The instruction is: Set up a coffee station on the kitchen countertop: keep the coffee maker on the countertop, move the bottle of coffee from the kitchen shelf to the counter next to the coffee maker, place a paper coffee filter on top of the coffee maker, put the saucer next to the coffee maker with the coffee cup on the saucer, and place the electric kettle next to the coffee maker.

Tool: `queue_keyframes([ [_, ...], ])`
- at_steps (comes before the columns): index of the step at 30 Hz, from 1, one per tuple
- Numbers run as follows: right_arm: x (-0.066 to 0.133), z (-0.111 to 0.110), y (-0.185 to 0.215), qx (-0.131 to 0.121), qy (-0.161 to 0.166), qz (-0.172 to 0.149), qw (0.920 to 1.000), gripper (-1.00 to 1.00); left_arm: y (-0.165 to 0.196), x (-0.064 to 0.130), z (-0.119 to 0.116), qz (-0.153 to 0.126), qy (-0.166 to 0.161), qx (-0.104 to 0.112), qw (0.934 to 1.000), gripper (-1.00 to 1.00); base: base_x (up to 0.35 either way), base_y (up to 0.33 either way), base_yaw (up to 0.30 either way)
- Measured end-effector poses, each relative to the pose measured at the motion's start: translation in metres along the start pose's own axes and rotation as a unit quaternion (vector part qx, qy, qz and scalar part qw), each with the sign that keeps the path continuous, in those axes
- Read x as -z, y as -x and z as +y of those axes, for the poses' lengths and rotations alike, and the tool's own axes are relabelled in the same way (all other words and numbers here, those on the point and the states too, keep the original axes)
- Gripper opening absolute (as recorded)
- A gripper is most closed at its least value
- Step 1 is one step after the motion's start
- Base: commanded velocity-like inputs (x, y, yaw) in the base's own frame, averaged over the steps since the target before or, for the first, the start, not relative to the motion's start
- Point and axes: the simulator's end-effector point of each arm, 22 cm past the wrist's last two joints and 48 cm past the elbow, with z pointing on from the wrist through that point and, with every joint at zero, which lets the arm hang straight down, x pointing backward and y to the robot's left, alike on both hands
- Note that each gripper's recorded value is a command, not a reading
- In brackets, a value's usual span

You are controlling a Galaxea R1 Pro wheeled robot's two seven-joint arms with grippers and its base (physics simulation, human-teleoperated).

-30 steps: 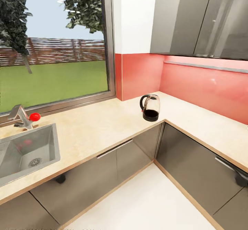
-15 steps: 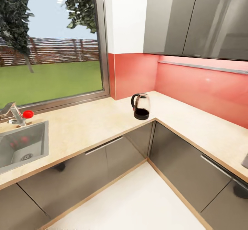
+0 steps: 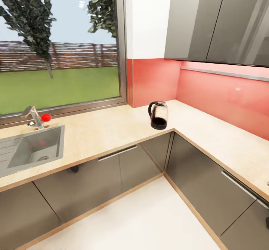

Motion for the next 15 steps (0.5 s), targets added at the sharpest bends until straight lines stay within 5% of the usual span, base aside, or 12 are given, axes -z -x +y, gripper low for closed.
queue_keyframes([
  [4,0.001,-0.006,0.003,0.004,-0.004,-0.007,1.0,1.0,0.011,-0.001,-0.003,-0.011,-0.004,-0.001,0.9999,1.0,-0.001,-0.001,0.003],
  [10,0.001,-0.007,0.008,0.004,-0.005,-0.018,0.9998,1.0,0.02,0.003,-0.053,-0.021,-0.037,0.001,0.9991,1.0,0.0,0.0,0.0],
  [15,0.001,-0.006,0.009,0.001,-0.005,-0.019,0.9998,1.0,0.094,0.007,-0.066,-0.091,-0.038,0.008,0.9951,1.0,0.0,0.0,0.0],
])
